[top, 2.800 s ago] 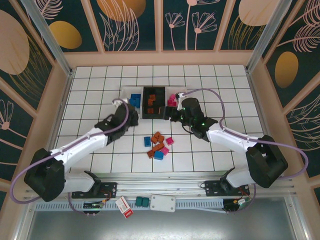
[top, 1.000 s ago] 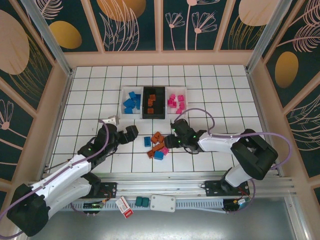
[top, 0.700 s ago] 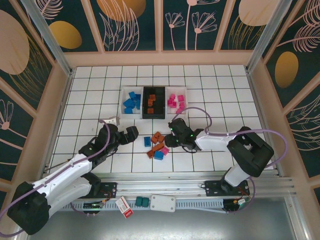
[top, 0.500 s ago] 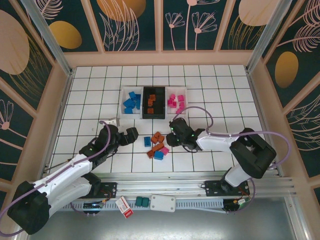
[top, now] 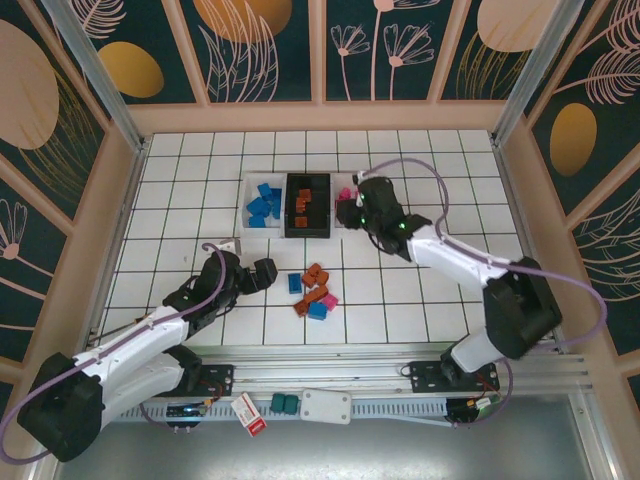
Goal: Sort the legos into containers by color
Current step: Place the lego in the container.
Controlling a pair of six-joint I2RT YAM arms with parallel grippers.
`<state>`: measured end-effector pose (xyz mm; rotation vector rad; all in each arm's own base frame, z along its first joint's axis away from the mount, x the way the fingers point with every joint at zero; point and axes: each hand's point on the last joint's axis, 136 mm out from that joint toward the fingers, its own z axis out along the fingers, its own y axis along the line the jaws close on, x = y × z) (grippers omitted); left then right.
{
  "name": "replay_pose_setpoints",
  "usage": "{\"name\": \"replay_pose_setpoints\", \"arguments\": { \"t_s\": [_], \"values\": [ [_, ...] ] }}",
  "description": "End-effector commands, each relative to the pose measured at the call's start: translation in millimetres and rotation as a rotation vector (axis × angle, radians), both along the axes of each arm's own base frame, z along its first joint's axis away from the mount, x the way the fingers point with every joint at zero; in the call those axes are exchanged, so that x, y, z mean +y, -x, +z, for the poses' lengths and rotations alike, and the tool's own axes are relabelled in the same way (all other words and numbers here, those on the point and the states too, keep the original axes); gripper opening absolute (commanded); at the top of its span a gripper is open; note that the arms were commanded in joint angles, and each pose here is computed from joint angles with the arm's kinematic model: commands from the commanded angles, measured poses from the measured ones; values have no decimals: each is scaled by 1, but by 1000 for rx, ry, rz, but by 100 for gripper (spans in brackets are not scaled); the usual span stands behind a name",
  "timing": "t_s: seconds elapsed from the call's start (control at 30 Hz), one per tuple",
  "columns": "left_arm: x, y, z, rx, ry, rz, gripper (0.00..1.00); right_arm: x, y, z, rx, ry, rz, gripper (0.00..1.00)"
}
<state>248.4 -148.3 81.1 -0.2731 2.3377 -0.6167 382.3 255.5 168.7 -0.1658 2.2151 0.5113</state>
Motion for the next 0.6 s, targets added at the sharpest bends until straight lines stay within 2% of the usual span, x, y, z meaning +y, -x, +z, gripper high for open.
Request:
{"name": "replay_pose_setpoints", "arguments": {
  "t_s": [0.0,0.17,0.33,0.47,0.57],
  "values": [
    [-4,-1,3,-5,32,-1,99,-3,-36,-19,16,34,-51,29],
    [-3,1,4,-12,37,-7,99,4,-63,-42,59,24,-77,35],
    [-2,4,2,-8,31,-14,99,12,-68,-25,24,-21,-60,65],
    [-2,5,2,-9,31,-14,99,7,-55,-2,-17,-57,-51,71],
    [-2,5,4,-10,35,-15,99,19,-25,8,-27,-79,14,71]
  ]
}}
